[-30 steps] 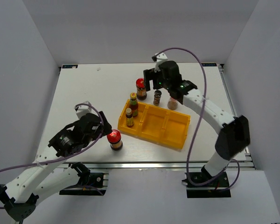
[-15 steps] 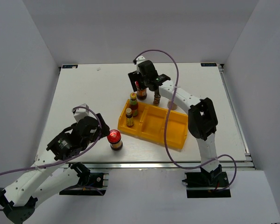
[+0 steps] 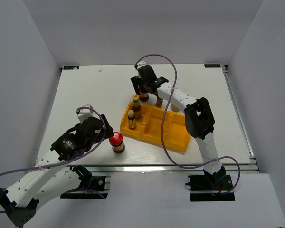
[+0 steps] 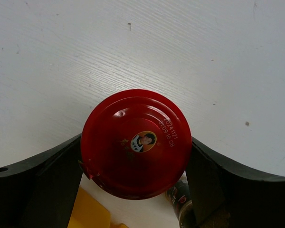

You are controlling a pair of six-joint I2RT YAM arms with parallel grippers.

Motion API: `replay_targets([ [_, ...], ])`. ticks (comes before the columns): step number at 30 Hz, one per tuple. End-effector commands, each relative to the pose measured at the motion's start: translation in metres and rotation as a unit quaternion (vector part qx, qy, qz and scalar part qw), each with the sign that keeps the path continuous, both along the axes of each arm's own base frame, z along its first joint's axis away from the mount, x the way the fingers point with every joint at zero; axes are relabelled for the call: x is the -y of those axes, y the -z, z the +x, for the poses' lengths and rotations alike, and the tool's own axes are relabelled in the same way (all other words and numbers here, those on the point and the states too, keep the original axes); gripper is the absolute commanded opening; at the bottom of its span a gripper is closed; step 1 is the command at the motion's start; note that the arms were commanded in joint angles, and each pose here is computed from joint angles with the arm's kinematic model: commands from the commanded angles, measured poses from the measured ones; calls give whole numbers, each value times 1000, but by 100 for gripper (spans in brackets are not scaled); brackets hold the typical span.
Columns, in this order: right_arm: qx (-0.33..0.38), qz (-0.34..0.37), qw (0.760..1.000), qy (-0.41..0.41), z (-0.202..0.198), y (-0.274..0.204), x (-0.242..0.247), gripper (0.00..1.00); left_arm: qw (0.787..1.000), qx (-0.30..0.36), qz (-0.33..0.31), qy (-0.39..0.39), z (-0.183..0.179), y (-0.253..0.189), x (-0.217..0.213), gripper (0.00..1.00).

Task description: Organize the condiment bottles

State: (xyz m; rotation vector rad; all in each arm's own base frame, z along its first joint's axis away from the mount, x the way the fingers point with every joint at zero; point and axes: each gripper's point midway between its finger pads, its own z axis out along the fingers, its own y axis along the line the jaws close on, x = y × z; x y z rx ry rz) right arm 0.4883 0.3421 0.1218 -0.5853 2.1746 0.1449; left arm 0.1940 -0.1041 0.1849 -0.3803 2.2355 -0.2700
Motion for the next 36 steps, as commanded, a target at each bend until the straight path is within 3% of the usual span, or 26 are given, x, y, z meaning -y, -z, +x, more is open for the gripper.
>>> replay_targets([
  [1, 40, 20, 999, 13, 11, -32, -7, 82, 1000, 15, -2, -2, 5, -5, 0, 98],
  [13, 72, 35, 997, 12, 10, -60, -4, 50, 1000, 15, -4, 3, 6, -3, 3, 98],
  [36, 180, 119, 976, -2, -42, -180, 32, 39, 1000, 17, -5, 16, 12, 1, 12, 98],
])
